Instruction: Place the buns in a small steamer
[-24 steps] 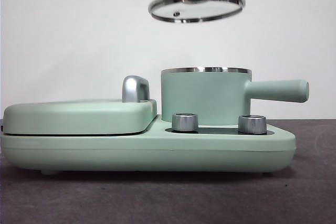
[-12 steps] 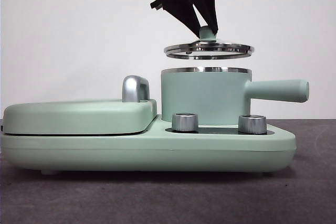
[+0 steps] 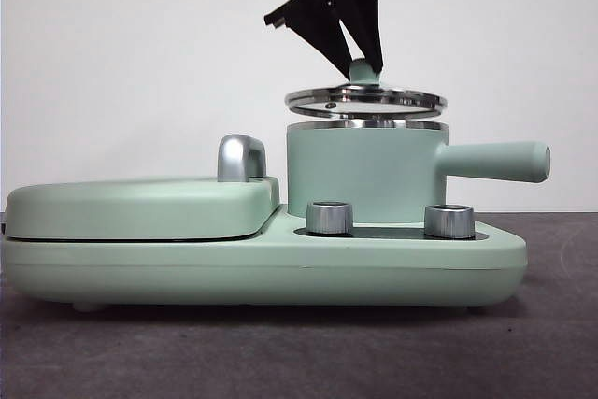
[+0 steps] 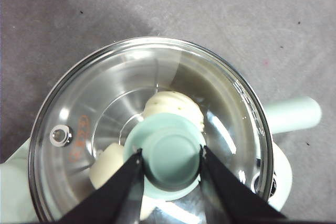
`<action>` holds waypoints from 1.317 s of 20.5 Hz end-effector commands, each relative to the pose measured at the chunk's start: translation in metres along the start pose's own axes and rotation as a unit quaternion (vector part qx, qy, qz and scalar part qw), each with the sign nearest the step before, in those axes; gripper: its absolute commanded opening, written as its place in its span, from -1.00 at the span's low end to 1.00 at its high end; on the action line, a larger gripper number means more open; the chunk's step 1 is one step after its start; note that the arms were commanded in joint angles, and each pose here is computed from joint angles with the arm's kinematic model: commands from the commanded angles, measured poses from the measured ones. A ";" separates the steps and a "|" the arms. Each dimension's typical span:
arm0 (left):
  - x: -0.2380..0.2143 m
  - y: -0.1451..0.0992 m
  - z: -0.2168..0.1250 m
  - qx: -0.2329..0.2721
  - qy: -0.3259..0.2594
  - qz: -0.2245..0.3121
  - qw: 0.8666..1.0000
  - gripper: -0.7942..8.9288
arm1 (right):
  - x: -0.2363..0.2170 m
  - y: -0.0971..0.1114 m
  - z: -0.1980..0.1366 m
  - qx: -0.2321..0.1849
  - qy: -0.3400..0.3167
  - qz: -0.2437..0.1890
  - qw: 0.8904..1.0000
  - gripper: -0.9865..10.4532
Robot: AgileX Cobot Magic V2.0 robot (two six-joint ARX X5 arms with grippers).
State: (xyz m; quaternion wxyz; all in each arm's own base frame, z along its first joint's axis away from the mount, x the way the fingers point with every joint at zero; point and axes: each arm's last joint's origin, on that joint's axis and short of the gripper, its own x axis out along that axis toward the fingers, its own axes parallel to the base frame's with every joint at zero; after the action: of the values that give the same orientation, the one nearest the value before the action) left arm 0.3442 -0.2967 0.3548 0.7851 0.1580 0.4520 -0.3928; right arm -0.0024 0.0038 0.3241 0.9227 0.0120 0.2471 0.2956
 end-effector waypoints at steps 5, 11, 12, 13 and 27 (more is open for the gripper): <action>0.029 0.002 0.005 0.007 0.000 -0.023 1.000 -0.81 | -0.002 0.000 0.002 0.005 -0.008 0.003 1.000 0.13; 0.037 0.003 0.003 0.007 0.015 -0.020 1.000 -0.78 | -0.002 0.000 0.002 0.008 -0.008 0.003 1.000 0.13; 0.037 0.003 0.002 0.003 0.016 -0.020 1.000 -0.74 | -0.002 0.000 0.002 0.008 -0.008 0.003 1.000 0.13; 0.037 0.003 0.002 -0.004 0.018 -0.020 1.000 -0.57 | -0.002 0.000 0.002 0.008 -0.008 0.003 1.000 0.13; -0.120 -0.021 -0.021 -0.055 -0.056 -0.014 0.997 0.13 | -0.002 0.001 0.002 0.015 -0.008 0.005 1.000 0.13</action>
State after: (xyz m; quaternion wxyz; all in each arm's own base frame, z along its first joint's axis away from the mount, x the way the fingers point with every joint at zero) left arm 0.2829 -0.2380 0.4489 0.8186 0.0899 0.4132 -0.3887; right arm -0.0024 0.0039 0.3242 0.9224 0.0239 0.2507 0.2928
